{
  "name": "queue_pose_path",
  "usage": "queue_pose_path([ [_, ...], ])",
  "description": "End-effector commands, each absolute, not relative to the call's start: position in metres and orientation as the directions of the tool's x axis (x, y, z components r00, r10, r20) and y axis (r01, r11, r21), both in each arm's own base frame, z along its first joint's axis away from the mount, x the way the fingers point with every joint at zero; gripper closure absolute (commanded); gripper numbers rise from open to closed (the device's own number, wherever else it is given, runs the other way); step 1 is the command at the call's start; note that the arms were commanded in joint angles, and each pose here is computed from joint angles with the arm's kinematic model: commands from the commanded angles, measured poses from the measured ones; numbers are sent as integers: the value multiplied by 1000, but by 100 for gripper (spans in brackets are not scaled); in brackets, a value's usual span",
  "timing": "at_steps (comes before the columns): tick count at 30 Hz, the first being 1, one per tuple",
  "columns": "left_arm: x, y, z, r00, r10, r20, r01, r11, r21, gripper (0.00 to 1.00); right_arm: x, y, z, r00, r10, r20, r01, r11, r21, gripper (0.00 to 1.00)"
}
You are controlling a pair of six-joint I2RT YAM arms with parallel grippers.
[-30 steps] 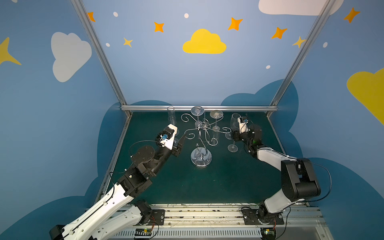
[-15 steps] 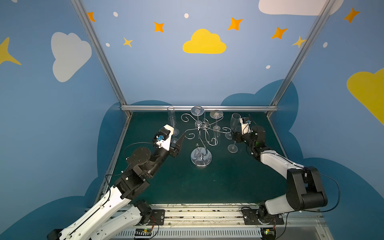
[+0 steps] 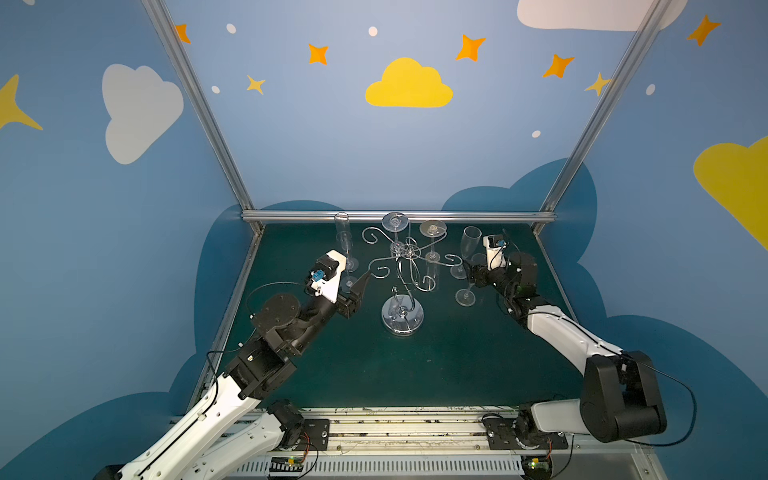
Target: Take the wine glass off the wine glass rack
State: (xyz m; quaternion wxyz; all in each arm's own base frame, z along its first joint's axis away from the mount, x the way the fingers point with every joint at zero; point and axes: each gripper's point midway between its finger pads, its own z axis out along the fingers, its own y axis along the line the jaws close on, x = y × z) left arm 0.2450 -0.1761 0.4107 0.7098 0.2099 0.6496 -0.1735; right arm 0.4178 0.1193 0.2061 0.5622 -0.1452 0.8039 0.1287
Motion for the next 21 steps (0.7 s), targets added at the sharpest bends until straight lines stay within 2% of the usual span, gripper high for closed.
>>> queue_pose_path([
  [1,241,-174,431,99,-2,-995,538,841,52,32,409,114,214,-317,-100,-943,-371,928,26,19],
  [12,271,-168,442,-103,-30,-994,589,804,-85,31,376,98,279,-210,-116,-971,-352,935,-36,18],
  [17,297,-159,450,-246,-61,-967,561,805,-194,31,352,90,311,-185,-77,-980,-325,946,-13,17],
  [21,315,-158,456,-345,-113,-932,579,756,-306,31,330,87,329,-132,-45,-990,-326,946,0,17],
])
